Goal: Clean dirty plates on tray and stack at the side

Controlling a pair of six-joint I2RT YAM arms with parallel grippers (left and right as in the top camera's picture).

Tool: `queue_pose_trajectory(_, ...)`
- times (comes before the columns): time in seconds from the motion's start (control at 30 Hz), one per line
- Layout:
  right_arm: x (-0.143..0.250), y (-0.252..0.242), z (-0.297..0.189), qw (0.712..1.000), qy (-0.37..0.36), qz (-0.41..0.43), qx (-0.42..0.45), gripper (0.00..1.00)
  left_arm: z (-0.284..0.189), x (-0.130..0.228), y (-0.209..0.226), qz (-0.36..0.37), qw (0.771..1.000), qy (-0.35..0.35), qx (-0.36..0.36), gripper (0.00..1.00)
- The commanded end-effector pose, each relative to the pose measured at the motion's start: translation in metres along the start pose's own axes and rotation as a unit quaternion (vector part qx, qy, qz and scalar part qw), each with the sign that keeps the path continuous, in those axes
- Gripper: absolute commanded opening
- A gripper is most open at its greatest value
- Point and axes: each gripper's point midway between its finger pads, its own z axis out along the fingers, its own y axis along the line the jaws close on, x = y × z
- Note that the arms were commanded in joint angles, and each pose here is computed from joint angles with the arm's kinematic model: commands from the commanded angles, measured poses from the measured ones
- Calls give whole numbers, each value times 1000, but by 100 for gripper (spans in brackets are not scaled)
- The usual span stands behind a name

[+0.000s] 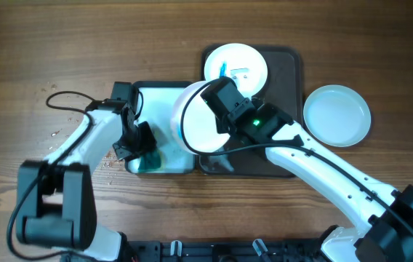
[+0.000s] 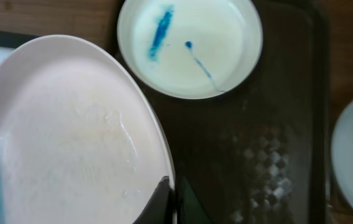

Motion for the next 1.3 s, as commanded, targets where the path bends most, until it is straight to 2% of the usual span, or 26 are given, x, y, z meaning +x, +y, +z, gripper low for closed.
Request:
queue_pose_trajectory(0.0,-8,-13,2,999,-21,8,42,4,23,16,-8,11,999,42,5,4)
queue_pose_trajectory(0.1,1,-8,4,1000,5,25,19,4,18,19,-9,15,999,45,3,4)
queue_pose_trajectory(0.17,13,-22,9,995,45,90,25,4,7,18,-12,17,999,43,4,4)
queue_pose_trajectory(0.3,36,-60,22,968,159,193,1,5,-38,8,-25,37,999,9,26,4)
queue_pose_trajectory(0.4,52,-73,28,952,219,208,-52,4,-78,4,-50,74,994,-36,72,4)
queue_pose_trajectory(0.57,95,-90,47,945,251,207,-16,5,-95,18,-80,117,985,-50,114,4)
queue_pose_trajectory(0.67,115,-97,68,947,234,218,7,4,-94,31,-107,149,978,-50,138,4)
queue_pose_trajectory(0.8,132,-97,86,950,217,223,1,4,-96,45,-145,154,970,-60,176,4)
queue_pose_trajectory(0.93,134,-100,87,952,214,220,9,4,-86,66,-191,174,960,-63,211,4)
queue_pose_trajectory(1.07,139,-102,85,951,224,214,14,4,-42,84,-238,207,950,-52,228,4)
queue_pose_trajectory(1.17,143,-104,83,949,232,212,19,4,-11,88,-245,209,953,-34,217,4)
queue_pose_trajectory(1.2,145,-104,82,948,236,211,21,4,15,86,-242,203,959,-21,199,4)
queue_pose_trajectory(1.27,146,-104,82,948,237,211,22,4,34,79,-233,194,966,-24,170,4)
